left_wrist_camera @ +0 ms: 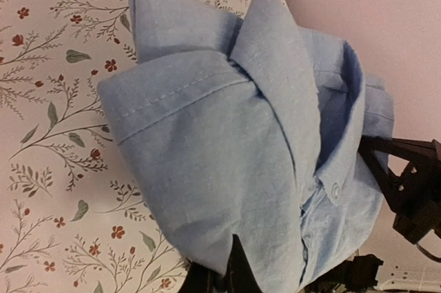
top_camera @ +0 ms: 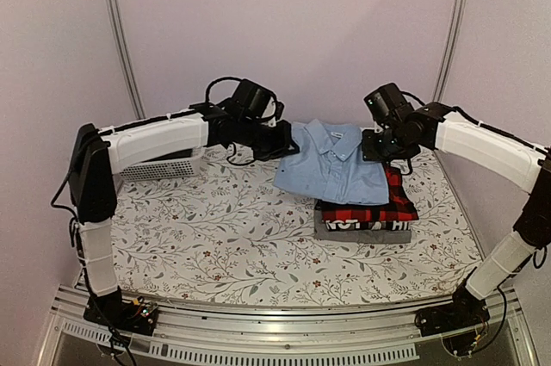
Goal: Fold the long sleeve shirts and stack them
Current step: Place the square-folded shirt on the square-folded shirt.
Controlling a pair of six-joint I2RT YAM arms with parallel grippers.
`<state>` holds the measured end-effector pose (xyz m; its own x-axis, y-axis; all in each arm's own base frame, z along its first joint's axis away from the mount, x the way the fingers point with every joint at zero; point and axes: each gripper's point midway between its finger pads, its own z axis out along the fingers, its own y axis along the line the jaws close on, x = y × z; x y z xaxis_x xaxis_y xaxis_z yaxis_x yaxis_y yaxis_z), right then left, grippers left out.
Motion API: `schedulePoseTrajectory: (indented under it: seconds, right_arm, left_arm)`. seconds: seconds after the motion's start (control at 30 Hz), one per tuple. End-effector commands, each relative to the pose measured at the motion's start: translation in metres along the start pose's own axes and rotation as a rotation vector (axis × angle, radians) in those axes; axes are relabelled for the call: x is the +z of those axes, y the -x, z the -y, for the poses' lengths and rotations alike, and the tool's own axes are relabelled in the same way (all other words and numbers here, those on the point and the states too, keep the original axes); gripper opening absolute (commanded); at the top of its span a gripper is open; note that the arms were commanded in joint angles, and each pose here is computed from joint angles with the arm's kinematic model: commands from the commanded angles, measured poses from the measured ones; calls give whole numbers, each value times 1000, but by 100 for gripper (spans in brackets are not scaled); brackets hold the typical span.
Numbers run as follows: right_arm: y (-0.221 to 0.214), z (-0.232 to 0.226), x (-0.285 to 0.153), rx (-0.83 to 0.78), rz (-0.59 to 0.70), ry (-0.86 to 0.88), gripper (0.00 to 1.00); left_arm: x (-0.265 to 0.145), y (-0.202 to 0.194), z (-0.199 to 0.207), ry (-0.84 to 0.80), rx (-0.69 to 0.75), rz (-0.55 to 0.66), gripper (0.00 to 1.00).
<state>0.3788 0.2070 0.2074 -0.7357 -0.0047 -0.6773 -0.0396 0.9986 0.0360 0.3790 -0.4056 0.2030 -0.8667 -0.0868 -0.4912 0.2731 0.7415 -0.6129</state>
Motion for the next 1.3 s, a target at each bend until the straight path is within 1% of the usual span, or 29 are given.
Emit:
schedulePoseTrajectory:
  seconds: [0.0, 0.17, 0.23, 0.47, 0.63, 0.7, 0.8, 0.9, 0.93, 0.97, 1.0, 1.1, 1.13, 1.17, 1.27]
  right_arm:
    - [-1, 55, -20, 53, 37, -101, 0]
    - [-13, 94, -23, 91, 27, -157, 0]
    - [-16, 106, -21, 101, 21, -177, 0]
    - [-30, 134, -7, 119, -16, -219, 0]
    - [-37, 142, 6, 114, -44, -236, 1]
    - [-40, 145, 11, 116, -50, -247, 7]
    - [-45, 153, 22, 121, -59, -259, 10]
    - [-46, 158, 33, 107, -69, -271, 24]
    - [-45, 160, 35, 105, -71, -276, 28]
    - [-45, 160, 39, 94, -81, -282, 34]
    - [-43, 160, 40, 89, -81, -288, 38]
    - [-32, 161, 31, 91, -64, -296, 49]
    - [-26, 161, 25, 99, -50, -290, 53]
    - [-22, 158, 20, 106, -43, -272, 55]
    - [-12, 142, -1, 98, -12, -233, 61]
  left_arm:
    - [31, 5, 48, -90, 31, 12, 0]
    - [68, -9, 72, -132, 40, -21, 0]
    - [83, -16, 73, -134, 38, -36, 0]
    - [101, -32, 78, -145, 29, -57, 0]
    - [111, -48, 68, -119, 22, -89, 0]
    - [116, -53, 59, -95, 15, -93, 0]
    - [118, -64, 44, -56, -8, -98, 0]
    - [118, -67, 35, -44, -18, -81, 0]
    - [120, -68, 31, -34, -19, -83, 1]
    - [122, -68, 28, -25, -19, -83, 8]
    - [122, -68, 27, -21, -16, -82, 12]
    - [118, -65, 28, -18, -6, -70, 22]
    - [114, -61, 29, -16, -2, -57, 28]
    - [110, -59, 31, -18, 5, -45, 33]
    - [95, -46, 32, -18, 17, -8, 37]
